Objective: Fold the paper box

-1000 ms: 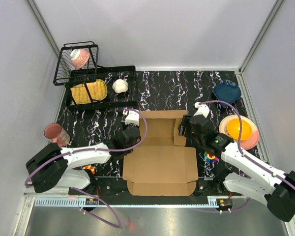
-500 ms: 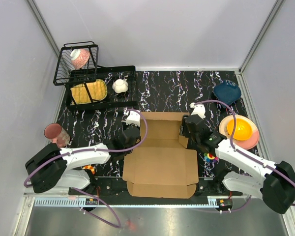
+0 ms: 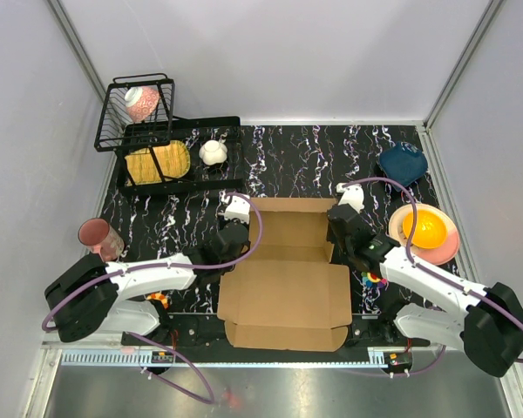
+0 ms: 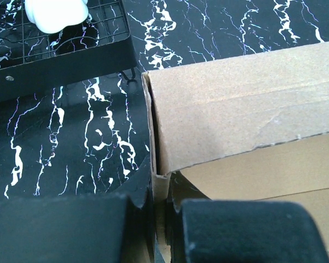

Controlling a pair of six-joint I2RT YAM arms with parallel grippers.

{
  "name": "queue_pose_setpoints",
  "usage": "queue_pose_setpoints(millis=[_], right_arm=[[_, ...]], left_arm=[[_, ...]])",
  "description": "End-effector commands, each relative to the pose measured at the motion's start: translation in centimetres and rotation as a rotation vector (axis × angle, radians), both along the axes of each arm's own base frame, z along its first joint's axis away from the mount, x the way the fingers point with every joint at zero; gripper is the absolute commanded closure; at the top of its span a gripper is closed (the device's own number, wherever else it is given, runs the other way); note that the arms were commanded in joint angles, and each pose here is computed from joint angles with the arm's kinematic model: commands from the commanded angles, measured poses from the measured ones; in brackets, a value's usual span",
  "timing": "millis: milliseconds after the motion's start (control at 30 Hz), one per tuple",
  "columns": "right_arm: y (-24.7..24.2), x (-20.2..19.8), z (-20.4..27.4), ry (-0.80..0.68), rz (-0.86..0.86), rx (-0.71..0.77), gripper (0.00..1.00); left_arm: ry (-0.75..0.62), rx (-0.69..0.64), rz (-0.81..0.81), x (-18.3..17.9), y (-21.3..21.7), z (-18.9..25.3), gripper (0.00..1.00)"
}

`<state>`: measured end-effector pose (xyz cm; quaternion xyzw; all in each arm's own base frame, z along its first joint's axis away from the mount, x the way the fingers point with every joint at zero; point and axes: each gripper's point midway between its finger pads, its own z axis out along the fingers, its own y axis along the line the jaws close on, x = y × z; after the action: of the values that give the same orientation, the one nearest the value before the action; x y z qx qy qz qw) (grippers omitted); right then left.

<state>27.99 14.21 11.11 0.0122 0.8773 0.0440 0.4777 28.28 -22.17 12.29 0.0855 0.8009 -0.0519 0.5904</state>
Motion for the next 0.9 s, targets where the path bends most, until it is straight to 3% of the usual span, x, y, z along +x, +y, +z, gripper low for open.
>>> queue_pose_setpoints(millis=[0, 100, 167, 233, 300, 367, 400, 567, 667, 700, 800, 867], right_arm=[[-0.4, 0.3, -0.4, 0.001, -0.058, 0.015, 1.00], [-0.4, 0.1, -0.9, 0.023, -0.062, 0.010, 0.97], [-0.3, 0.0, -1.1, 0.032, -0.063, 0.015, 0.77], [-0.2, -0.1, -1.5, 0.047, -0.058, 0.013, 0.72], [-0.1, -0.1, -1.6, 0.055, -0.057, 0.013, 0.75], [-0.1, -0.1, -1.7, 0.061, -0.055, 0.009, 0.95], [-0.1, -0.2, -1.8, 0.066, -0.055, 0.005, 1.00], [-0.1, -0.5, -1.7, 0.068, -0.048, 0.011, 1.00], [0.0, -1.0, -0.8, 0.047, -0.034, 0.054, 0.66], [0.0, -1.1, 0.1, 0.024, -0.030, 0.082, 0.47], [-0.2, -1.9, 2.0, -0.011, -0.026, 0.152, 0.24], [0.2, -2.7, 3.5, -0.021, 0.012, 0.196, 0.16]], left_arm=[[0.027, -0.009, -0.077, -0.6, -1.6, 0.1, 1.00], [0.027, -0.010, -0.077, -0.6, -1.6, 0.1, 1.00], [0.029, -0.015, -0.076, -0.6, -1.7, 0.2, 1.00], [0.034, -0.015, -0.081, -0.6, -1.8, 0.0, 1.00], [0.040, -0.020, -0.086, -0.8, -2.0, -0.1, 1.00], [0.046, -0.024, -0.089, -0.8, -2.2, -0.3, 1.00], [0.048, -0.023, -0.092, -1.0, -2.2, -0.5, 1.00], [-0.004, -0.061, -0.075, -0.8, -2.1, 0.0, 1.00], [-0.035, -0.069, -0.040, -0.8, -1.1, -0.3, 1.00], [-0.063, -0.095, -0.018, -0.6, -0.9, 0.3, 1.00], [-0.089, -0.121, 0.038, -0.3, 0.0, 0.3, 1.00], [-0.093, -0.128, 0.060, -0.2, 0.1, 0.2, 1.00]])
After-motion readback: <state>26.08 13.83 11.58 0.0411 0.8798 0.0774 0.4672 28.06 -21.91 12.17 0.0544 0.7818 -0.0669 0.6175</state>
